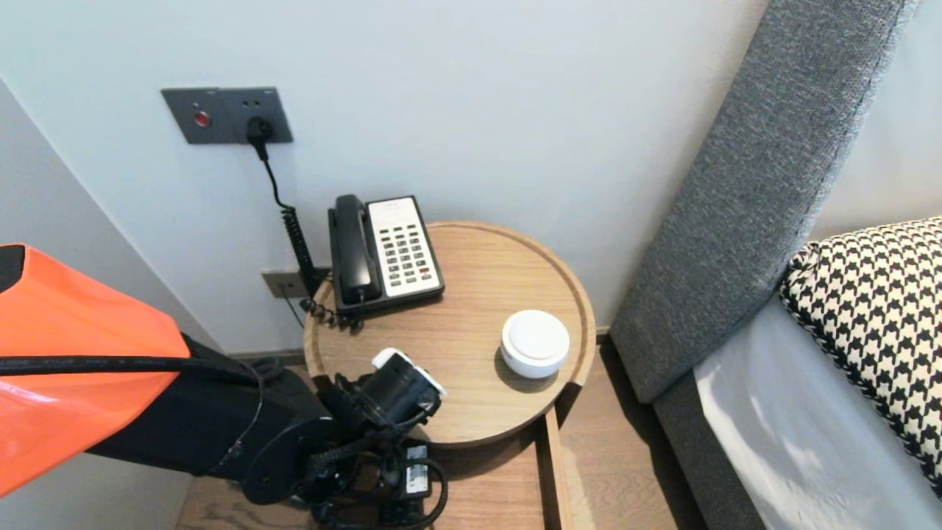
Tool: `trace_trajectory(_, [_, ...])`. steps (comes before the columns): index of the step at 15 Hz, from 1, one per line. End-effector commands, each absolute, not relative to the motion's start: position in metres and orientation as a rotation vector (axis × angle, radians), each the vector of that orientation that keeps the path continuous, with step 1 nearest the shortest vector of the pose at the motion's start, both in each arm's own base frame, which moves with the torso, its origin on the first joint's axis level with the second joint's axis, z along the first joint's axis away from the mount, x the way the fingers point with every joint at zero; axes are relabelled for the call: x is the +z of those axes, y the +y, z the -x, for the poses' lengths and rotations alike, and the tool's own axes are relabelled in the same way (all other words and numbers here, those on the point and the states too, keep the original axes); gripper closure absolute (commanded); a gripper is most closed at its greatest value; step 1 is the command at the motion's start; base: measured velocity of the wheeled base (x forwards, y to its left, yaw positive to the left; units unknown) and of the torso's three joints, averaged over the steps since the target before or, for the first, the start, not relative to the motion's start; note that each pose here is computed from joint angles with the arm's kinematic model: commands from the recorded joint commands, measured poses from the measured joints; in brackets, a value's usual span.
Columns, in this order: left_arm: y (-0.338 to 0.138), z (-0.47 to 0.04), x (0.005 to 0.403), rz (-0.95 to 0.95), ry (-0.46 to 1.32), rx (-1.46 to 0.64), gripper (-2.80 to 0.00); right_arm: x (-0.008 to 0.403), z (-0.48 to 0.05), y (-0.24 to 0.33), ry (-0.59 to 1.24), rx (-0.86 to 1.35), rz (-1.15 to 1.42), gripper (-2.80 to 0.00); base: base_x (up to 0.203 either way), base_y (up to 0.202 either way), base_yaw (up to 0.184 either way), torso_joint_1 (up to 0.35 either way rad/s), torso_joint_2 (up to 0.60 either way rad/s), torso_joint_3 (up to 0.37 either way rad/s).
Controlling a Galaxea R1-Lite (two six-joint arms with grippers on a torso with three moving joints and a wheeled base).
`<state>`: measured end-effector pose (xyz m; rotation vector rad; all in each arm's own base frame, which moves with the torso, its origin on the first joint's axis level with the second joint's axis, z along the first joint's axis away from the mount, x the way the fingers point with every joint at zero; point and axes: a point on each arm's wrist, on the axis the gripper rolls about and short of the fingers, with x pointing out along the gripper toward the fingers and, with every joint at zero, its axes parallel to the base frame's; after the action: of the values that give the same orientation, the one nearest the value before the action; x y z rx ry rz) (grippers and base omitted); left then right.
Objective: Put the remote controls on the table in the drawer one by one
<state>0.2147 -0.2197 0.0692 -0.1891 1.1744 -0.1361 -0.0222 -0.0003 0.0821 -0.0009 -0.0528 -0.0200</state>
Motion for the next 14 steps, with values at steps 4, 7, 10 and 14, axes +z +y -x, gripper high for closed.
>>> trace_trajectory(4, [-0.219,-0.213,0.071,0.196,1.173,-0.136,-2.8,0.074,0.02,0.0,-0.025,-0.02,0.001,0.0,0.0,0.0,0.0,0.0,0.0,0.0])
trace_trajectory(7, [-0.217,-0.212,0.079,0.21,1.152,-0.145,-2.8,0.074,0.02,0.0,-0.026,-0.02,0.001,0.0,0.0,0.0,0.0,0.0,0.0,0.0])
trace_trajectory(10, [-0.213,-0.208,0.088,0.23,1.132,-0.157,-2.8,0.074,0.02,0.0,-0.026,-0.02,0.001,0.0,0.0,0.0,0.0,0.0,0.0,0.0])
trace_trajectory(14, [-0.202,-0.195,0.118,0.263,1.076,-0.217,-2.8,0.074,0.02,0.0,-0.026,-0.02,0.001,0.0,0.0,0.0,0.0,0.0,0.0,0.0])
